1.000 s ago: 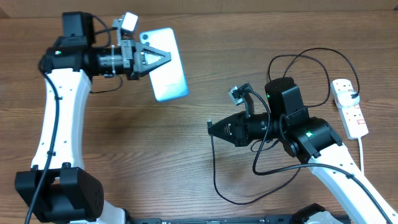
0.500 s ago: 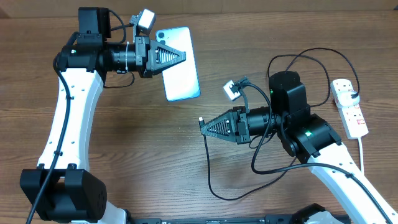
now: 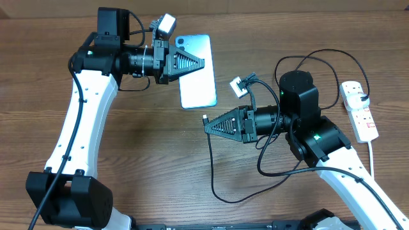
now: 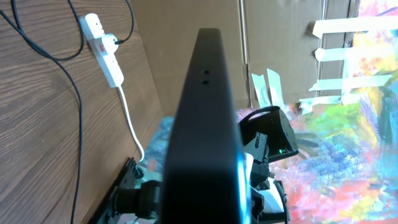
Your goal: Plug charger to phone and switch on socket
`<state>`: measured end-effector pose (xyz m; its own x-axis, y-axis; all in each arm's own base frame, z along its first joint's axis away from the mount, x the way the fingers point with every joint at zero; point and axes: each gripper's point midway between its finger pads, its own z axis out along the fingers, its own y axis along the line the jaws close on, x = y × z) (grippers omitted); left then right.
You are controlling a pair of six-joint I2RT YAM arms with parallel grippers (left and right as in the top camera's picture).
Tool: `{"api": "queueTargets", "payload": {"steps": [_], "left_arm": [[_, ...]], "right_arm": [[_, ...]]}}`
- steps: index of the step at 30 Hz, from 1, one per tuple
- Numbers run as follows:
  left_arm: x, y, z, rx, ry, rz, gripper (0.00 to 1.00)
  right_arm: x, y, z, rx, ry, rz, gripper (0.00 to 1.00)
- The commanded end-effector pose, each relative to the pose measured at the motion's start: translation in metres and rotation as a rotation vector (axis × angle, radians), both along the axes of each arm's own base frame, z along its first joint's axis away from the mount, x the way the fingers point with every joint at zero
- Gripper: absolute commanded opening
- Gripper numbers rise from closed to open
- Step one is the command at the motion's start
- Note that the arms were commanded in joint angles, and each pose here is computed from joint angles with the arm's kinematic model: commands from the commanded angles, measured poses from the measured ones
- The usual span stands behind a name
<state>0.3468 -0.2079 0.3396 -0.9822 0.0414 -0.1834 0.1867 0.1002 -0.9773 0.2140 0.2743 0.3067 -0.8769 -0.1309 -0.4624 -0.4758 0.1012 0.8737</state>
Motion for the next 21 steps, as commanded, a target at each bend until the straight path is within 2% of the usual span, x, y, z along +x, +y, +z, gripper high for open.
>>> {"api": "queueTargets", "payload": {"steps": [1, 21], "left_arm": [[-0.0103, -0.0047, 0.0155, -0.024, -0.020, -0.029, 0.05], [-0.0153, -0.0112, 0.0164, -0.029, -0.010, -0.052, 0.04]], "right_arm": [[-0.0027, 0.0007, 0.0034, 0.010, 0.006, 0.014, 0.04], [0.0041, 0.0018, 0.0075, 0.017, -0.013, -0.017, 0.04]]}}
